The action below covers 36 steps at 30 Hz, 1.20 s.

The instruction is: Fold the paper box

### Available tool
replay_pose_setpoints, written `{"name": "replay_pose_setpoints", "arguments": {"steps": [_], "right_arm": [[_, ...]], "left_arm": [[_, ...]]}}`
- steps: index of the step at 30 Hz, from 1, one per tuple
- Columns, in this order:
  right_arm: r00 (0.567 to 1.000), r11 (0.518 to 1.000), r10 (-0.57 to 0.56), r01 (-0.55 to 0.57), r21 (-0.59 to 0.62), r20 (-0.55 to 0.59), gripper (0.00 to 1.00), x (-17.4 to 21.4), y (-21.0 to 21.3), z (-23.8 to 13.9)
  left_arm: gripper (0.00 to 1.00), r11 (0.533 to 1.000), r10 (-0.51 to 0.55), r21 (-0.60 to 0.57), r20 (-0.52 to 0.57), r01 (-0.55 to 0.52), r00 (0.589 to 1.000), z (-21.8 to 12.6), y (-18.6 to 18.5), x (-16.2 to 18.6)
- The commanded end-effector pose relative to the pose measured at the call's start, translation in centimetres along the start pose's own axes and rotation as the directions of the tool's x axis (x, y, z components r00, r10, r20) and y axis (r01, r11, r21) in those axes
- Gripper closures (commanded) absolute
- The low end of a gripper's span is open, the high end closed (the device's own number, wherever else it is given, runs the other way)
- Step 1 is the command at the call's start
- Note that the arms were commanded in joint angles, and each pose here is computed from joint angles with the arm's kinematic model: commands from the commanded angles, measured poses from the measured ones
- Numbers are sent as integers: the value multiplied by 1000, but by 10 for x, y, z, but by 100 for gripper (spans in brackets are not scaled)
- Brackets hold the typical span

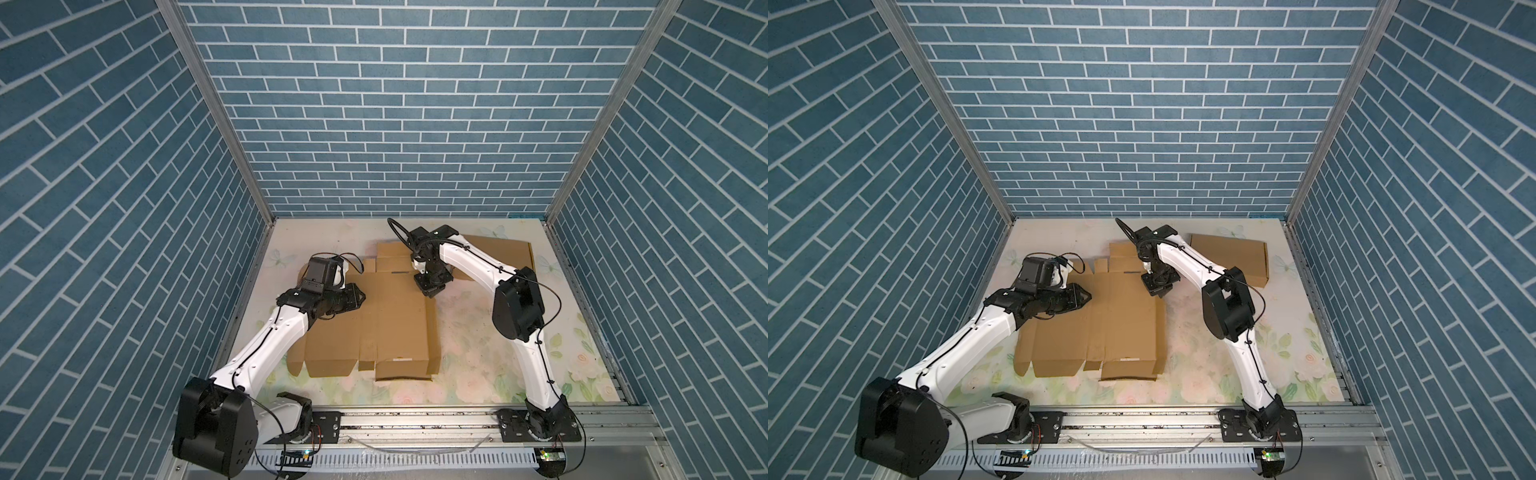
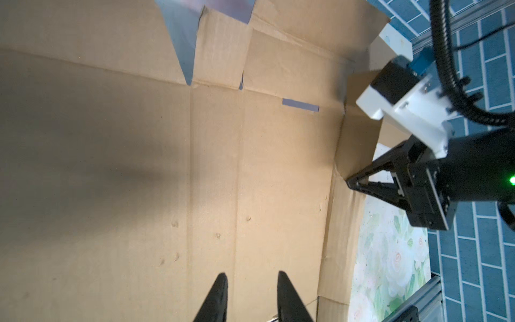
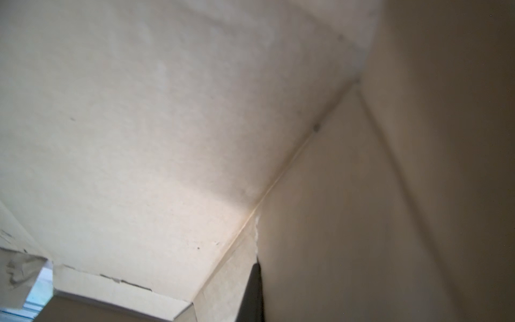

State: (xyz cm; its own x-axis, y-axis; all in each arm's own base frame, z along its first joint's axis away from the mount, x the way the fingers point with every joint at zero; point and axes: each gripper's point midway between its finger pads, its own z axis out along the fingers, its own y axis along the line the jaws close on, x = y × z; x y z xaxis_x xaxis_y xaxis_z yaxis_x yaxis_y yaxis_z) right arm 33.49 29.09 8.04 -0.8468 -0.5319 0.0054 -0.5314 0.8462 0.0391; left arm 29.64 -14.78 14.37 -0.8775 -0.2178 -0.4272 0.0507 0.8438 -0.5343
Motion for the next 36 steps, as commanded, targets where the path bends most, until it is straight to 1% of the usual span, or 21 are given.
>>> {"name": "replay_pose_setpoints", "arguments": {"steps": [1,4,5,6,8,9,10,11,12,13,14,16,18,19,21,23,24,28,31,34,36], "right_arm": [[1000,1000,-15,14,24,28,74,-10,-11,-11],[993,998,58,-56,-22,99,59,-10,-12,-19],[984,995,94,-88,-48,154,55,-8,-13,-34],[973,990,136,-126,-65,188,52,-4,-14,-38],[942,976,216,-200,-86,258,46,6,-19,-46],[913,962,274,-261,-83,303,42,13,-26,-49],[878,944,329,-317,-92,347,29,22,-32,-51],[846,929,371,-343,-140,383,9,27,-31,-53],[815,907,420,-372,-195,400,1,36,-29,-49],[789,887,460,-387,-253,406,1,42,-26,-44],[775,867,492,-394,-306,397,2,46,-23,-40],[752,812,558,-410,-415,350,8,54,-18,-32],[738,779,591,-418,-468,325,16,57,-12,-25],[733,763,606,-426,-486,309,19,58,-10,-21],[738,726,627,-436,-531,251,26,58,-1,-7],[749,702,632,-444,-557,200,28,56,7,4],[755,699,629,-447,-558,184,28,54,9,10],[786,723,590,-411,-556,186,26,43,13,23],[809,723,569,-405,-560,149,26,37,18,35],[816,721,562,-401,-566,138,30,33,20,45],[820,711,555,-381,-591,139,37,27,27,45]], "left_arm": [[69,1000,-12,12,10,12,1000,11,2,4],[70,1000,-18,-14,16,18,1000,22,12,12],[71,999,-29,-25,21,29,999,26,16,14],[72,999,-39,-31,26,40,999,31,20,15],[73,997,-63,-48,24,64,998,41,29,22],[74,996,-70,-55,20,71,997,45,32,24],[74,995,-75,-65,17,76,997,49,35,27],[74,994,-80,-75,13,81,997,52,38,29],[75,993,-83,-82,11,83,997,55,40,31],[75,992,-87,-91,7,87,996,58,43,34],[75,991,-91,-99,7,91,996,60,44,35],[76,989,-90,-118,3,89,996,62,48,39],[76,986,-91,-139,-1,90,996,63,54,44],[76,984,-94,-155,-2,93,996,62,58,47],[76,979,-96,-182,-2,94,995,60,65,52],[76,975,-100,-199,5,99,995,59,71,56],[76,973,-104,-205,7,103,995,59,73,58],[76,971,-114,-213,-2,111,993,61,79,66],[76,969,-132,-214,-11,126,991,64,83,72],[77,967,-144,-215,-15,138,989,66,86,78],[77,966,-152,-216,-20,144,988,67,88,82]]}}
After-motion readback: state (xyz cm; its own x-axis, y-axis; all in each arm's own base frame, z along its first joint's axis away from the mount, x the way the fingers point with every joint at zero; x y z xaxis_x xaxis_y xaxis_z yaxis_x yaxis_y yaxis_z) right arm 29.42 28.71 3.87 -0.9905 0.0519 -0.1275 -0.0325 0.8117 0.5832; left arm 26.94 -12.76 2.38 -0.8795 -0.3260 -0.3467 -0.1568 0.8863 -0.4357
